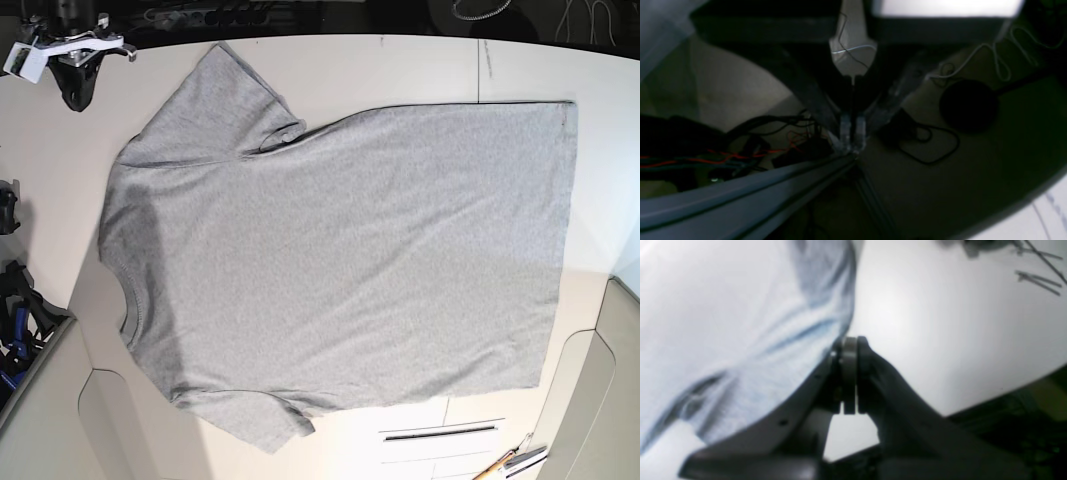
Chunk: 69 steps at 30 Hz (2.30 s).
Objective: Fold the T-shirt properly
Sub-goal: 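Move the right gripper to the shoulder corner of the grey shirt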
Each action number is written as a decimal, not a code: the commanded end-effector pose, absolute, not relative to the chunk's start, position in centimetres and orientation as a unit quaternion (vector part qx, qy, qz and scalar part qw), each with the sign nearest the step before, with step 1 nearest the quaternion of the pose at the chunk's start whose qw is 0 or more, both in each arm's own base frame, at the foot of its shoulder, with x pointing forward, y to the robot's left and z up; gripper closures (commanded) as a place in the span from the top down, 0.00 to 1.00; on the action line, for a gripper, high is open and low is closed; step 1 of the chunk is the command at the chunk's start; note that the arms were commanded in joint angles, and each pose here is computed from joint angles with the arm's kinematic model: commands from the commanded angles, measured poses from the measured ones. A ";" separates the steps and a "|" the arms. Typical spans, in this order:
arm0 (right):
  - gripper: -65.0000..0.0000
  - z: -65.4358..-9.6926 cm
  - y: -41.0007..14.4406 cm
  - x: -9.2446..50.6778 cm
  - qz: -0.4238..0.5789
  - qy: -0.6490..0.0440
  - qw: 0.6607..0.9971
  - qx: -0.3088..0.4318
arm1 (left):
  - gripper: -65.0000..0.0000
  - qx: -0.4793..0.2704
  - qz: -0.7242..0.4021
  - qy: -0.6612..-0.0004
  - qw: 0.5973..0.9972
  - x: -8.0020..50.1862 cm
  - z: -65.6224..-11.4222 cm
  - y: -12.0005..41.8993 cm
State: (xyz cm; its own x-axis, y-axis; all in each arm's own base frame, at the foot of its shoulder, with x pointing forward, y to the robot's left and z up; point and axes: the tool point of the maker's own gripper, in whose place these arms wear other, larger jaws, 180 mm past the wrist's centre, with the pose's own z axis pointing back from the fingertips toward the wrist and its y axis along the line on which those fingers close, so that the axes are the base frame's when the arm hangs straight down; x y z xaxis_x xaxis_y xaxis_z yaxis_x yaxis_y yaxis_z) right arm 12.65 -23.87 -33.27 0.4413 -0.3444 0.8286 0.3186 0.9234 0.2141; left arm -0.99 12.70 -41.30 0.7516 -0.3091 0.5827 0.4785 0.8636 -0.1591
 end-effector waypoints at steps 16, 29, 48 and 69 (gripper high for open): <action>0.00 -30.8 -24.2 18.4 -0.318 -0.569 0.735 0.188 | 0.00 -0.103 -0.168 -0.352 0.915 5.3 -38.3 19.7; 0.27 -35.2 -26.5 20.7 -0.340 -0.548 0.751 0.138 | 0.00 -0.139 -0.152 -0.353 0.913 5.3 -37.8 19.2; 0.57 -36.4 -25.8 22.5 -0.308 -0.510 0.795 0.115 | 0.00 -0.211 -0.181 -0.356 0.892 5.5 -37.1 16.4; 0.57 -40.7 -21.1 25.4 -0.278 -0.461 0.825 0.171 | 0.00 -0.266 -0.184 -0.341 0.883 4.4 -36.5 14.8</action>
State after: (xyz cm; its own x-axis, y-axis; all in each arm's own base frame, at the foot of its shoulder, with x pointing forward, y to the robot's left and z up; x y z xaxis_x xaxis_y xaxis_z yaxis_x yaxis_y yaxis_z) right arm 24.92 -20.97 -41.41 0.4310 -0.6247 0.6511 0.3168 0.7804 0.5391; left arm 4.52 15.02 -37.15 0.7053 -0.1567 0.6913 0.5015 0.7995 -0.3305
